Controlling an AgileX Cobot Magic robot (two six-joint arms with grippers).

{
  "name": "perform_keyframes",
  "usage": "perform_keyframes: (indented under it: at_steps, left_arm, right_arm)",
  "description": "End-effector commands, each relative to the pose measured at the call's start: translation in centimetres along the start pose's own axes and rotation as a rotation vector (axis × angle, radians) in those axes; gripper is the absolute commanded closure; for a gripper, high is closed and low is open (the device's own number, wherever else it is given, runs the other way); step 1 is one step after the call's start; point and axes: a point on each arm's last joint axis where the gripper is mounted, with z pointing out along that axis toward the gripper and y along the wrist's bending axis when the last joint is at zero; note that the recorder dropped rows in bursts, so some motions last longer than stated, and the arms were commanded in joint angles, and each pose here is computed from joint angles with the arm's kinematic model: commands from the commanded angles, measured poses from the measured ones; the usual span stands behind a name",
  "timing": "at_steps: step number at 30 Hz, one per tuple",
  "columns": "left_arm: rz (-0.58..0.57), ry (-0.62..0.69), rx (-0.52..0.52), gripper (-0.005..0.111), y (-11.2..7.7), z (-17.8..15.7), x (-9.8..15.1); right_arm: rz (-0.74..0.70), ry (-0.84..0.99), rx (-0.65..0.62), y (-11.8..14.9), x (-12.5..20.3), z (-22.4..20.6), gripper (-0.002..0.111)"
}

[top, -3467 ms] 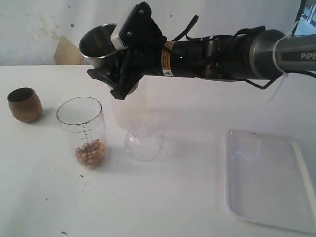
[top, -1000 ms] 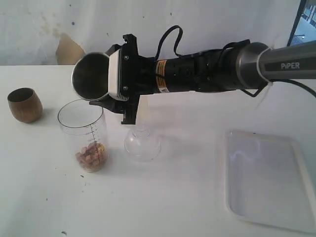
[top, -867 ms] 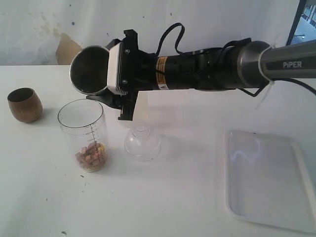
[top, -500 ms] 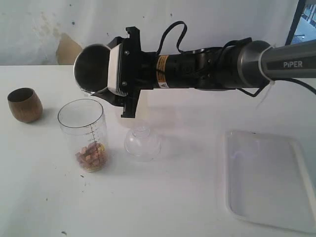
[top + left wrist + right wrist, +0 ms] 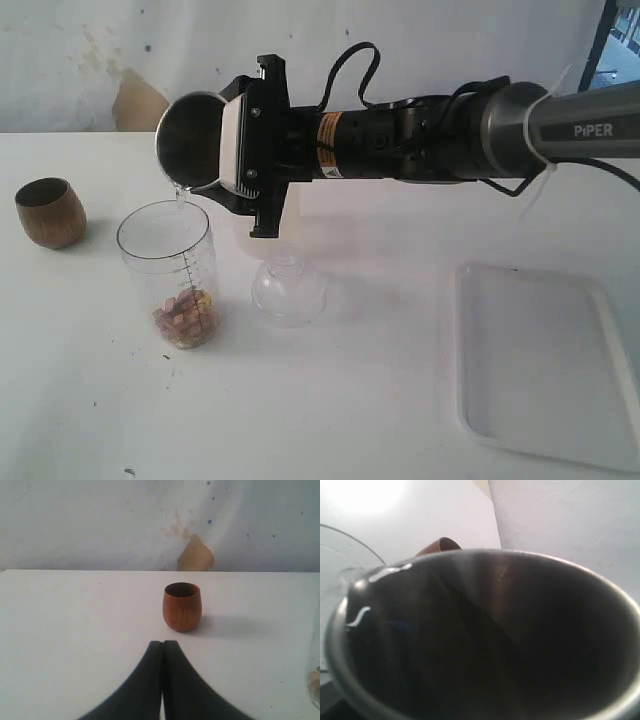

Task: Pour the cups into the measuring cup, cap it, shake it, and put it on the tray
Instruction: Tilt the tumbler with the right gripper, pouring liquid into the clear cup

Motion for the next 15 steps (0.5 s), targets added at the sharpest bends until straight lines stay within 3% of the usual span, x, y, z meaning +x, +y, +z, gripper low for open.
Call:
perform_keyframes:
  at_steps: [1,15]
  left_arm:
    - [-0.015,-0.008,0.008,0.107,-0.1,0.0,0.1]
    - [-0.015,-0.008,0.008,0.107,-0.1,0.0,0.1]
  right_arm:
    - [-0.004,-0.016,0.032,-0.7,-1.6,0.1,0.108]
    - [-0.044,0.011,0.065,-2.0,-2.1,0.4,0.108]
